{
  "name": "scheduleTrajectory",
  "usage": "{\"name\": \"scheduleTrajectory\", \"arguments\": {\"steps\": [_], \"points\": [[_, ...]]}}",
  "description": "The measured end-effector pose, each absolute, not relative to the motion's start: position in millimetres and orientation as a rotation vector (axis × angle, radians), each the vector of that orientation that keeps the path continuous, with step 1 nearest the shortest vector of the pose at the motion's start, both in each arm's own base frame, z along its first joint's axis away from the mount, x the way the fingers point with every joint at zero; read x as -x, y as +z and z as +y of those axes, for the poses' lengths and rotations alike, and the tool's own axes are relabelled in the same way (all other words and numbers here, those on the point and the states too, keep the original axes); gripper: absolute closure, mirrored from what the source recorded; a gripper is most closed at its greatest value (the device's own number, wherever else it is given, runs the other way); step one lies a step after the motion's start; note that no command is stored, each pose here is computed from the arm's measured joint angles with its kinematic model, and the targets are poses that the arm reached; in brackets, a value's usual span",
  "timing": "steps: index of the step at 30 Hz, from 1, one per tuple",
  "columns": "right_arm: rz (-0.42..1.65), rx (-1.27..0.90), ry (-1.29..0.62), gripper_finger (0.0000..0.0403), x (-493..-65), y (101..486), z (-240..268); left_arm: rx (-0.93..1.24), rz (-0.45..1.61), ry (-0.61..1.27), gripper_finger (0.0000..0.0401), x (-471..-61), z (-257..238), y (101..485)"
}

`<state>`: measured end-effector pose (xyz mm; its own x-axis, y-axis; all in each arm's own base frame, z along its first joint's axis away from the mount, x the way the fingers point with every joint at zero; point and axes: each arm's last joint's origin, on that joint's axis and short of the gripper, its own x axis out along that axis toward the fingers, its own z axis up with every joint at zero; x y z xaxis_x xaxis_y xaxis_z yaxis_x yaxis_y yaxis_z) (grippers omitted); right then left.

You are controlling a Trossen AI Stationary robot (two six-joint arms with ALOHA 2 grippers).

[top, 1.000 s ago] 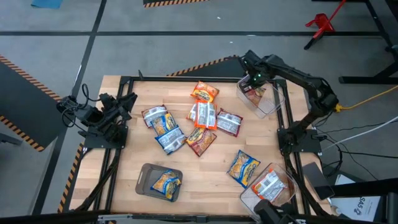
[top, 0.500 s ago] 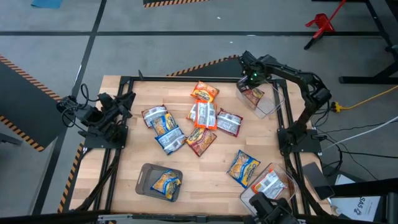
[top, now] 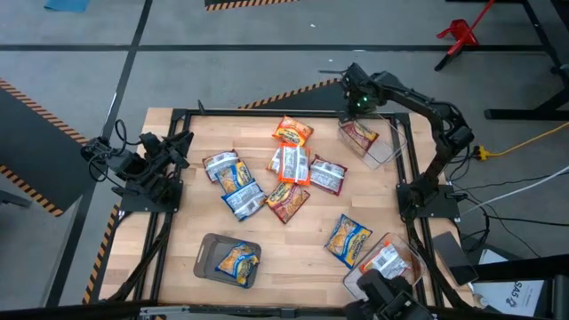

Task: Sort Maruchan noodles
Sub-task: Put the red noodle pack into the top transparent bin

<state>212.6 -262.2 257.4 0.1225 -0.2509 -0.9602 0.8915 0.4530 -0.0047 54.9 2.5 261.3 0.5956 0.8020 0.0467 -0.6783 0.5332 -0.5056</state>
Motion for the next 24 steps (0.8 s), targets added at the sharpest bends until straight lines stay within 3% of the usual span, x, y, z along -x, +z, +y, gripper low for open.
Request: {"name": "scheduleTrajectory", "arguments": {"steps": [6, 11, 16, 24], "points": [[0.95, -0.723, -0.675, 0.0156, -244.2, 309.9, -252.6, 0.47, -0.289, 0.897, 0.0261, -54.9, 2.5, 261.3], [0.963, -0.606, -0.592, 0.0155, -286.0, 325.7, -206.4, 0.47, -0.289, 0.896, 0.0261, -54.9, 2.4, 261.3], [1.084, -0.526, -0.623, 0.0155, -314.0, 296.2, -158.8, 0.469, -0.289, 0.886, 0.0261, -55.1, 2.3, 261.5], [1.145, -0.634, -0.693, 0.0154, -318.8, 227.9, -135.6, 0.464, -0.289, 0.862, 0.0261, -55.7, 1.8, 261.4]]}}
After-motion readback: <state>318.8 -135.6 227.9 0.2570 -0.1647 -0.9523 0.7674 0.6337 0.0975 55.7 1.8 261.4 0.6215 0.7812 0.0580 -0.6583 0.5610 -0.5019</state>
